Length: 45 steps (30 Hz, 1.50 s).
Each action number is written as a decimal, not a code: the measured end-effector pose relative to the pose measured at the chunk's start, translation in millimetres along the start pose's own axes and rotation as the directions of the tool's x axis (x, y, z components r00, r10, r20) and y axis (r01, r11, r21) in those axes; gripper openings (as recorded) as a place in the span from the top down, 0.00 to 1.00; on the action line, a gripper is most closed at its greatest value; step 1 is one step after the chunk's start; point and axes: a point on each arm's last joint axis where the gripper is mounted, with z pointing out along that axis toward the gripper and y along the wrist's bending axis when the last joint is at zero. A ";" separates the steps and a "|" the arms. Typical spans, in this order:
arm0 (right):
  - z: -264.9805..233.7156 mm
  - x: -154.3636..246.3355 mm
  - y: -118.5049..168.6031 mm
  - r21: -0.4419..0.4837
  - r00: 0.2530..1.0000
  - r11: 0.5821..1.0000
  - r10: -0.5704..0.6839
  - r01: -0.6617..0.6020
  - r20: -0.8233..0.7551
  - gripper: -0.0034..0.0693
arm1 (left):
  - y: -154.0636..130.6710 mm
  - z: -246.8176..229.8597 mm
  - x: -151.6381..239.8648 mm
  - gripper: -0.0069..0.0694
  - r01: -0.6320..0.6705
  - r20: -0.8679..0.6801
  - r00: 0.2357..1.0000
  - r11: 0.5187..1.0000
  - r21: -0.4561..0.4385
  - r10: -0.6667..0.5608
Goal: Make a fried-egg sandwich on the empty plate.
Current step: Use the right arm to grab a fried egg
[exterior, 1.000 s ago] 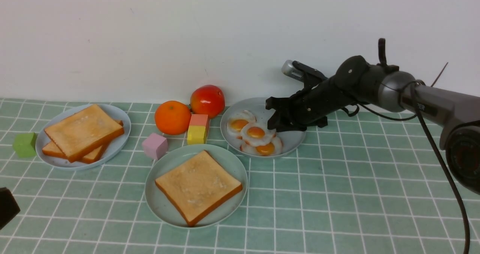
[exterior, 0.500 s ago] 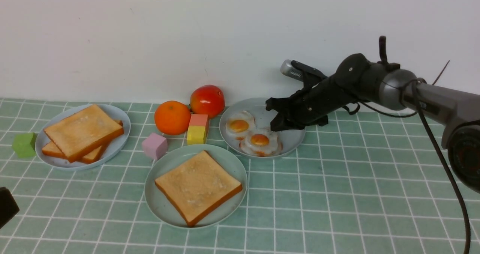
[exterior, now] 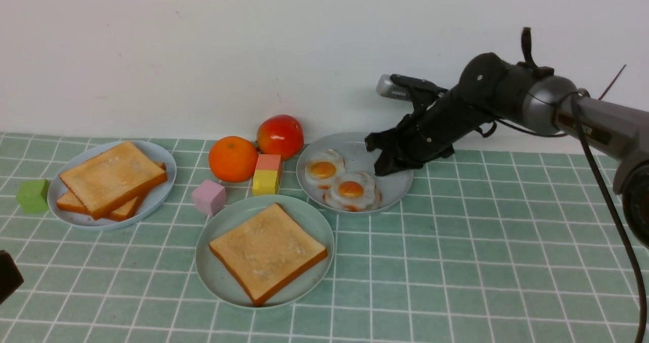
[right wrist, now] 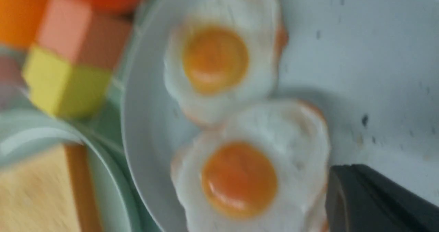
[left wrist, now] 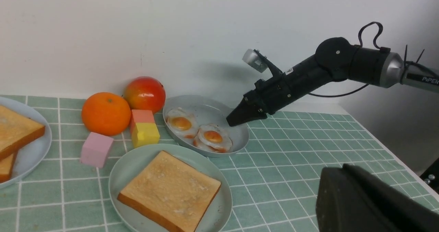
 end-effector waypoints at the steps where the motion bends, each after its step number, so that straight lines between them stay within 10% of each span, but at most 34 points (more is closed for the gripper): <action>1: -2.8 0.3 4.0 0.018 1.000 1.000 -0.019 0.019 -0.011 0.95 | 0.0 0.0 0.0 0.91 -0.001 0.000 1.000 1.000 0.000 0.001; 9: -18.2 -4.2 22.4 0.110 1.000 0.994 0.004 -0.003 -0.013 0.83 | 0.3 0.0 0.2 0.91 -0.003 -0.002 1.000 1.000 -0.003 0.003; 18: 8.8 -3.7 11.9 0.106 0.998 0.993 0.050 -0.052 0.023 0.45 | 0.5 0.0 0.1 0.91 -0.007 -0.002 1.000 1.000 -0.005 0.007; 45: 28.4 0.1 8.1 0.056 0.992 0.991 0.122 -0.124 0.036 0.55 | 0.7 0.0 0.1 0.90 -0.011 -0.002 1.000 1.000 -0.008 0.011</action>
